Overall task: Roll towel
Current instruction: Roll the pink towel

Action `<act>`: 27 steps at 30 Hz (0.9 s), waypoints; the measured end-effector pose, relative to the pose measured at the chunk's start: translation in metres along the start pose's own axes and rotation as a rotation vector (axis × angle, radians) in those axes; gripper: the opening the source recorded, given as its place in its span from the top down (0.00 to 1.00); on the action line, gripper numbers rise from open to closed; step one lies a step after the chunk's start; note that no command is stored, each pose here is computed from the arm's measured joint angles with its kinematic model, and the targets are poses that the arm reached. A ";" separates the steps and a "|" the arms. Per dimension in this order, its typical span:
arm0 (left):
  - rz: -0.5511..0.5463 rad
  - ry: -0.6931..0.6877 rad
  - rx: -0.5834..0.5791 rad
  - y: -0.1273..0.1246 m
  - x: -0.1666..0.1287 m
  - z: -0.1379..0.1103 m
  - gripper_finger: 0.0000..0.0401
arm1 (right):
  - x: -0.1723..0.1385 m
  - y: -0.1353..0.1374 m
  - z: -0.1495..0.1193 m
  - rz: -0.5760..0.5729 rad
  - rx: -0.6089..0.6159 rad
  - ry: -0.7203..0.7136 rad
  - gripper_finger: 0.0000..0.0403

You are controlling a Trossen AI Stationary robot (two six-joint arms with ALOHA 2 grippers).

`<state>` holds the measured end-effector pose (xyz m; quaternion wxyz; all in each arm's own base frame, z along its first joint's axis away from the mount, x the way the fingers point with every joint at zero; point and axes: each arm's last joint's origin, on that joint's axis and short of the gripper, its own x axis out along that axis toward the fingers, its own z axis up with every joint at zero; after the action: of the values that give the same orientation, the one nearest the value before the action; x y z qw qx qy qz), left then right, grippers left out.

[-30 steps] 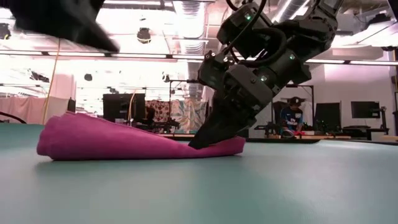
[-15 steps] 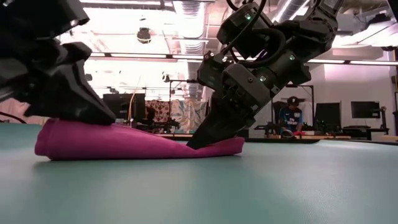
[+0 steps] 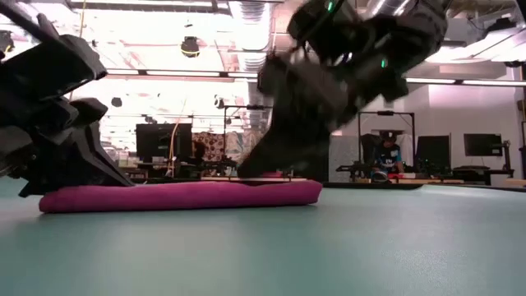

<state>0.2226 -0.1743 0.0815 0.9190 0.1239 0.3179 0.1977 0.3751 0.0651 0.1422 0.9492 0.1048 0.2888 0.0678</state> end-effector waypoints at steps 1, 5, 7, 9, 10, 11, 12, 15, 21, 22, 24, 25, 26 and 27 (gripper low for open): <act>0.001 0.006 -0.008 0.001 0.000 -0.002 1.00 | -0.003 0.003 0.006 0.009 -0.013 -0.025 0.71; -0.012 0.026 -0.030 0.004 0.001 -0.008 1.00 | -0.015 0.004 0.021 -0.078 -0.078 -0.101 0.71; -0.014 0.029 -0.026 0.004 0.001 -0.008 1.00 | -0.016 -0.005 0.023 -0.139 -0.118 -0.101 0.71; -0.020 0.032 -0.015 0.004 0.001 -0.008 1.00 | -0.014 -0.017 0.022 -0.170 -0.129 -0.090 0.71; -0.022 0.033 -0.012 0.004 0.001 -0.008 1.00 | -0.012 -0.024 0.020 -0.185 -0.129 -0.074 0.71; -0.023 0.034 -0.009 0.004 0.001 -0.009 1.00 | -0.010 -0.030 0.017 -0.200 -0.130 -0.054 0.71; -0.023 0.035 -0.008 0.004 0.001 -0.009 1.00 | -0.007 -0.036 0.014 -0.213 -0.131 -0.036 0.71; -0.025 0.036 -0.005 0.004 0.001 -0.009 1.00 | 0.000 -0.051 0.004 -0.238 -0.139 0.011 0.71; -0.043 0.051 0.028 0.003 0.001 -0.009 1.00 | 0.001 -0.067 -0.007 -0.294 -0.065 0.110 0.71; -0.045 0.052 0.033 0.003 0.001 -0.009 1.00 | 0.000 -0.067 -0.009 -0.304 -0.052 0.131 0.71; -0.054 0.052 0.054 0.002 0.000 -0.007 1.00 | -0.002 -0.062 -0.012 -0.322 -0.031 0.177 0.71; -0.060 0.051 0.075 0.000 0.000 -0.004 1.00 | -0.002 -0.058 -0.015 -0.336 -0.019 0.195 0.71; -0.065 0.047 0.105 -0.001 0.000 -0.001 1.00 | -0.002 -0.053 -0.017 -0.358 -0.009 0.212 0.71; -0.069 0.042 0.141 -0.003 0.000 0.003 1.00 | -0.002 -0.048 -0.020 -0.375 0.002 0.231 0.71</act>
<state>0.2256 -0.1770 0.0826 0.9073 0.1728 0.3545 0.1456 0.3649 0.0214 0.1155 0.9058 0.0416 0.4101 -0.0984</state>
